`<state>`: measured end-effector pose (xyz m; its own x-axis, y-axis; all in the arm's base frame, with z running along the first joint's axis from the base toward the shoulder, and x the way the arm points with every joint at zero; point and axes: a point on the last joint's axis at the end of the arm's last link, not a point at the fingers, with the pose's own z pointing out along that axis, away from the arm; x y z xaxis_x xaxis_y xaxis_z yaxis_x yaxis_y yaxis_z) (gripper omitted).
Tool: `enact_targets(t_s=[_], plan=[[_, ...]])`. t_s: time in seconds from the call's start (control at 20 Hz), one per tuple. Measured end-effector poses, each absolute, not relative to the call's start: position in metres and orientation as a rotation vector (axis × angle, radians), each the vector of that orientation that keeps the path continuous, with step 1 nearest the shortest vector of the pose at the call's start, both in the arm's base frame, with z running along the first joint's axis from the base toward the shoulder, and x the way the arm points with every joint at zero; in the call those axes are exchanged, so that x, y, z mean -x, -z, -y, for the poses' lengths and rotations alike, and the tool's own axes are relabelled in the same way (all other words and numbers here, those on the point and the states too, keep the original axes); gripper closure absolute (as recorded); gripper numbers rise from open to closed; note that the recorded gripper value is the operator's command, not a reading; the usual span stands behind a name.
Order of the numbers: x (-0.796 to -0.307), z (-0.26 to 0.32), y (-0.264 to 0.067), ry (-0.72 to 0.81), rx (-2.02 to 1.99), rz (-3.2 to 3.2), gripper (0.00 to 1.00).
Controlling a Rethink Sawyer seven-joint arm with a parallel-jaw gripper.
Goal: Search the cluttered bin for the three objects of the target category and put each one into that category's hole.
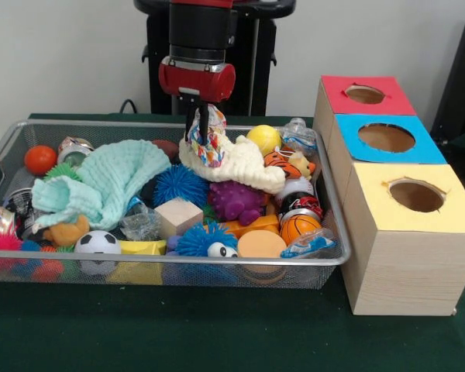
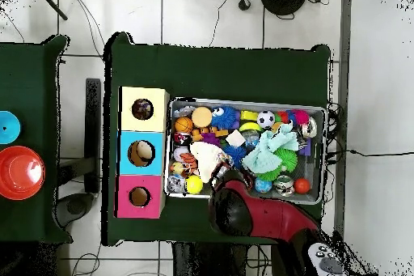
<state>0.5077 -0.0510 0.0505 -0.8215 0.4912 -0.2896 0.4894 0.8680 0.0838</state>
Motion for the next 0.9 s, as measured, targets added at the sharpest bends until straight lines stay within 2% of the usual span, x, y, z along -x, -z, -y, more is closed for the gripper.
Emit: enact_targets(t_s=[0.4, 0.9], plan=[[-0.506, 0.047, -0.057, -0.023, -0.733, -2.732, 1.0], [-0.527, 0.036, -0.087, -0.072, -0.725, -2.671, 1.0]])
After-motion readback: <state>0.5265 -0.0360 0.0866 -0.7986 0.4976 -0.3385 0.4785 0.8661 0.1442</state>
